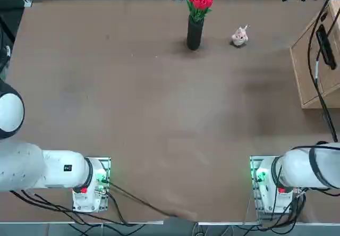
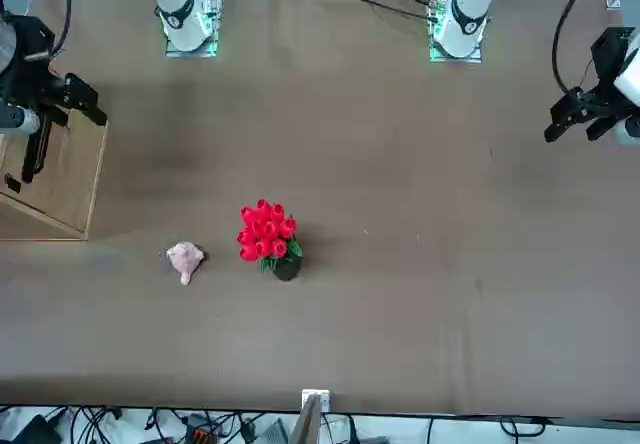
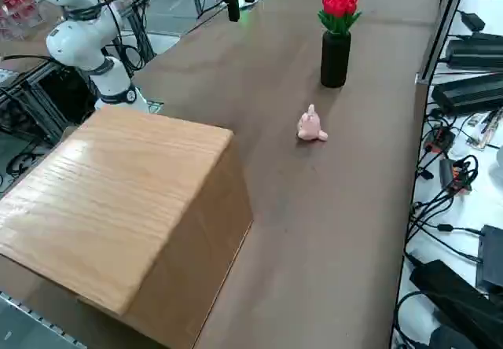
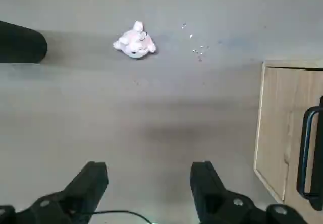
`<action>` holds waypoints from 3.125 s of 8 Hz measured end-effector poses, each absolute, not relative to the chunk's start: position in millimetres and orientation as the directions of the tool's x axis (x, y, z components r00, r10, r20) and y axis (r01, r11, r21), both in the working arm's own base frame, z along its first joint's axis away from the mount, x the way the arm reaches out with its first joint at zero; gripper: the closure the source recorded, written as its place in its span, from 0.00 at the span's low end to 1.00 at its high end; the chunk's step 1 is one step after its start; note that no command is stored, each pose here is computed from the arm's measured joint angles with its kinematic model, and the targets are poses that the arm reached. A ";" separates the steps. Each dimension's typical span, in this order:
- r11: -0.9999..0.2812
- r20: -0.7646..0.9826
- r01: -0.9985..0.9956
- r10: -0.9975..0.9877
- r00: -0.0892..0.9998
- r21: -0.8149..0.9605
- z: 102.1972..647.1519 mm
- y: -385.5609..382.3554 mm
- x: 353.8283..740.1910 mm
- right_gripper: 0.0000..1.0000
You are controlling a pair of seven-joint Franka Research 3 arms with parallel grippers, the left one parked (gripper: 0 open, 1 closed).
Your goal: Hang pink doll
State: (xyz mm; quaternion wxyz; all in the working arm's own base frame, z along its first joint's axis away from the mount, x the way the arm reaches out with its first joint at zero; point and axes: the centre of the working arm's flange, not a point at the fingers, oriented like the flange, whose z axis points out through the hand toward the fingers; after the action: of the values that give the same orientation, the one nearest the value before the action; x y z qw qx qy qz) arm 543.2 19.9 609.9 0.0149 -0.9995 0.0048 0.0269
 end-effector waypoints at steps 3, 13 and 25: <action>-0.999 -0.052 -0.010 -0.009 0.999 -0.031 610.8 20.0 543.1 0.00; -0.884 -0.194 -0.462 -0.467 0.863 0.070 566.1 34.3 553.4 0.00; -0.259 0.144 -0.966 -0.956 0.255 -0.012 271.9 156.2 674.3 0.00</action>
State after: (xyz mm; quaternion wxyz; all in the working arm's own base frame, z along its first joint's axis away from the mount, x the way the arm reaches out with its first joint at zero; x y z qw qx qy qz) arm 674.3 156.2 271.9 -0.0392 -0.7912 0.6073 -0.0608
